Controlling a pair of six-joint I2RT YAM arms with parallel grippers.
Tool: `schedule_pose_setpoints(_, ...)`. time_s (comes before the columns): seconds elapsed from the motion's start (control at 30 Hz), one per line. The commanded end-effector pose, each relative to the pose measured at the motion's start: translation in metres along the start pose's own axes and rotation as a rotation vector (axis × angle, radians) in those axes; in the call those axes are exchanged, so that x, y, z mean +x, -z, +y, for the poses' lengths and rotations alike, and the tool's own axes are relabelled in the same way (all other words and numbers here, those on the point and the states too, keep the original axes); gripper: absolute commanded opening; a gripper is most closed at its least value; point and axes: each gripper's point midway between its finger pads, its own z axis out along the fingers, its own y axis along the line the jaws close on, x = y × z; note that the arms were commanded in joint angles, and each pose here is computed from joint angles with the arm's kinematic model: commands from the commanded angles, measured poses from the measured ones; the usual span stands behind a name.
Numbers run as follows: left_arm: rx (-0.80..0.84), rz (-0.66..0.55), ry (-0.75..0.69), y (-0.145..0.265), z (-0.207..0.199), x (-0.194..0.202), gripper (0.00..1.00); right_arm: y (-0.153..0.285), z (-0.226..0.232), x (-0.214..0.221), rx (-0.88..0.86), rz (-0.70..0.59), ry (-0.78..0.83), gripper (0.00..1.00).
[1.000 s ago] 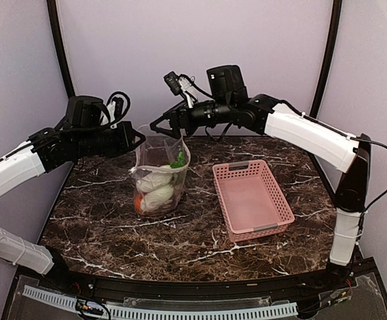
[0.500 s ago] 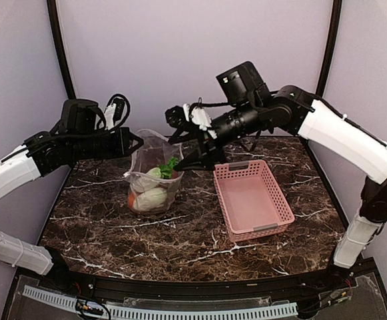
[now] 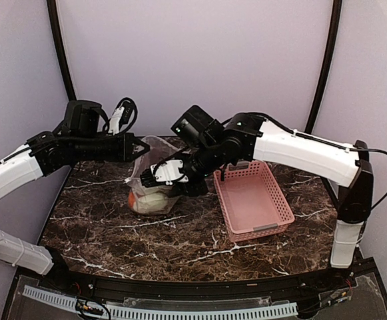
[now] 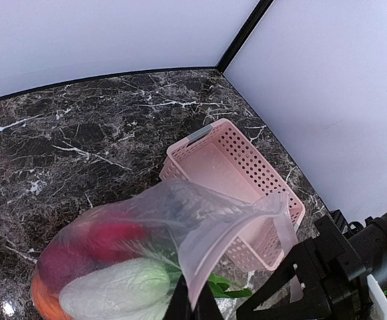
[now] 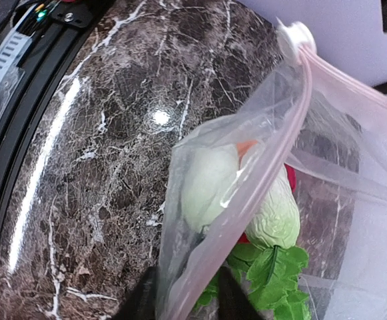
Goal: Place the food in the zip-top bag and seal the zipper
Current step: Pass from the left arm to the right
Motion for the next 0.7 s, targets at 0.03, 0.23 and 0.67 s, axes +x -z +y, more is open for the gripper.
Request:
schedule_pose_setpoints(0.03, 0.032, 0.020, -0.057, 0.002, -0.007, 0.002, 0.15, 0.020, -0.026, -0.015, 0.128, -0.009, 0.004, 0.00)
schedule_pose_setpoints(0.23, 0.015, -0.153, -0.183, 0.053, -0.014, -0.024, 0.52, 0.068, -0.031, -0.049, 0.151, -0.172, 0.000, 0.00)
schedule_pose_setpoints(0.67, 0.293, -0.192, -0.210, 0.077, -0.026, 0.064, 0.61, 0.067, -0.015, -0.019, 0.077, -0.191, -0.113, 0.00)
